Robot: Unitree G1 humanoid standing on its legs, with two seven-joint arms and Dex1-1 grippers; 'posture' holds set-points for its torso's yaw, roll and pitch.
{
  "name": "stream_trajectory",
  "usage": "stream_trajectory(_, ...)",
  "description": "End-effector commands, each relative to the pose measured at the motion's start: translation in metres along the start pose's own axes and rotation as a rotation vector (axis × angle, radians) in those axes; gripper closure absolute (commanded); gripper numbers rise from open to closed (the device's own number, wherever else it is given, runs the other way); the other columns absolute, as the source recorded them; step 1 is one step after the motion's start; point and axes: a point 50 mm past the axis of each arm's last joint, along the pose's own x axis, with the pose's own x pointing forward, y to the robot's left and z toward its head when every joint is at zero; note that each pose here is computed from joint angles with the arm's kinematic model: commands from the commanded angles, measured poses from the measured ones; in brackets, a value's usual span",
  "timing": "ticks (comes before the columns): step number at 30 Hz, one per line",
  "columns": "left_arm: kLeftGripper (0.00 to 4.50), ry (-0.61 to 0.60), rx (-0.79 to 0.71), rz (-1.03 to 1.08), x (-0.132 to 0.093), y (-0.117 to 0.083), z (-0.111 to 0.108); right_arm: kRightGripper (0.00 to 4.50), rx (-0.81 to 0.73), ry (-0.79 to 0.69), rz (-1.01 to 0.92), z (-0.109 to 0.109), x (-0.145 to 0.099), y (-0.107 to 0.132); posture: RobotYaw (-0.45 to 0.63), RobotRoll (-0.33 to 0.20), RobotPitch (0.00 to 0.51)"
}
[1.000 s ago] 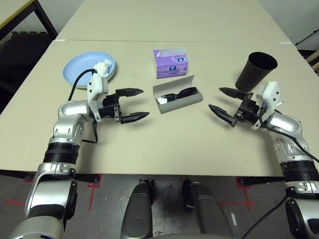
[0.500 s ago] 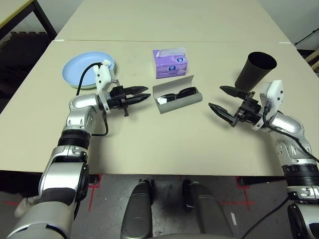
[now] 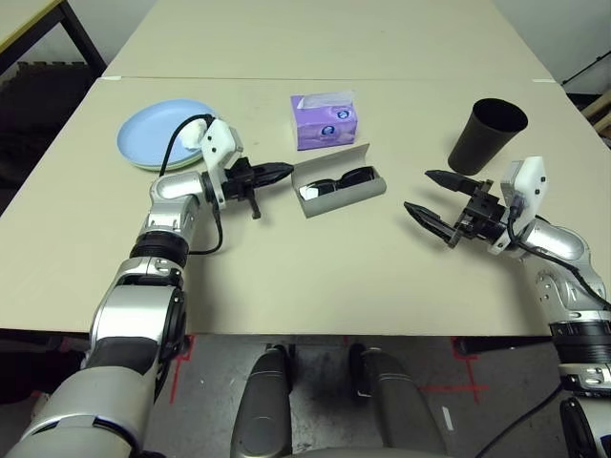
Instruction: Organize and tidy the items on the table.
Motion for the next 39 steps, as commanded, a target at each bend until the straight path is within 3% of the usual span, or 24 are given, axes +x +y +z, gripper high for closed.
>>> stream_trajectory(1,4.48,0.019,-0.015,0.012,0.005,0.000,-0.003,0.00,0.006,0.008,0.007,-0.001,-0.002,0.003,0.04,0.000,0.208)
stream_trajectory(19,4.48,-0.139,-0.099,-0.055,0.002,0.006,0.018,0.00,0.007,0.014,0.021,-0.004,0.000,0.003,0.05,0.000,0.202)
stream_trajectory(27,4.48,0.020,-0.045,0.046,0.001,0.008,0.003,0.00,0.008,0.009,0.019,-0.003,-0.001,0.004,0.03,0.000,0.201)
stream_trajectory(39,4.48,0.035,-0.061,0.040,0.007,0.007,0.002,0.00,0.062,-0.073,-0.081,-0.005,-0.010,0.005,0.03,0.000,0.202)
